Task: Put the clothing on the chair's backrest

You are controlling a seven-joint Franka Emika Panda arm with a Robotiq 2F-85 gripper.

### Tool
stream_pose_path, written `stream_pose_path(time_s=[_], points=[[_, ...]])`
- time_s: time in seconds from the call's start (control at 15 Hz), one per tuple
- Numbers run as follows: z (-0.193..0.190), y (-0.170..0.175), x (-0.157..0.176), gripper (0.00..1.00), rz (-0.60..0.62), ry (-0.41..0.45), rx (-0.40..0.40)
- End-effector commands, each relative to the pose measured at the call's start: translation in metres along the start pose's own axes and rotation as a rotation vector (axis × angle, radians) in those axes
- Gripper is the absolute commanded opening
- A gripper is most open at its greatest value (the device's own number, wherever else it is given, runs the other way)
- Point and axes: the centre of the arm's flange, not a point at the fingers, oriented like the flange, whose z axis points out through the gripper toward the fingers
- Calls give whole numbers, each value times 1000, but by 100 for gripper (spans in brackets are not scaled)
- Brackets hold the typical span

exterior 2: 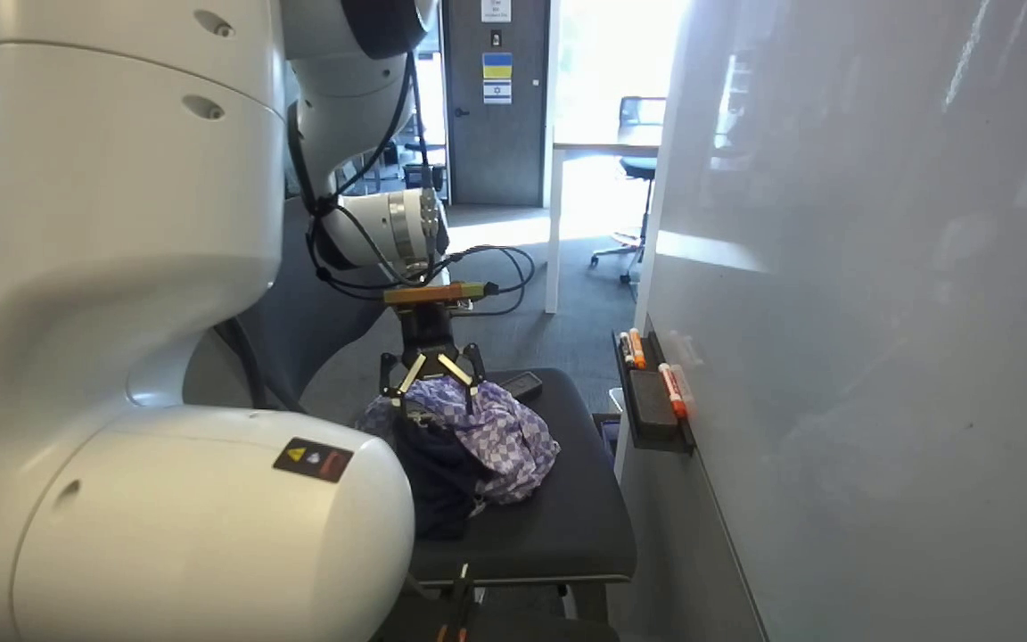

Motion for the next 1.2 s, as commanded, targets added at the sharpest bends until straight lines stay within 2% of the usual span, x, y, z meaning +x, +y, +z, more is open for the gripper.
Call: stream_pose_path(time_s=[0.0,0.27,0.6,0.8,1.13], points=[[12,8,27,100,-24,10,-85],[21,8,47,100,-45,83,-121],[-3,0,39,100,-57,204,-109],[-17,1,36,100,-64,275,-147],[-25,-1,38,100,-119,293,-137]])
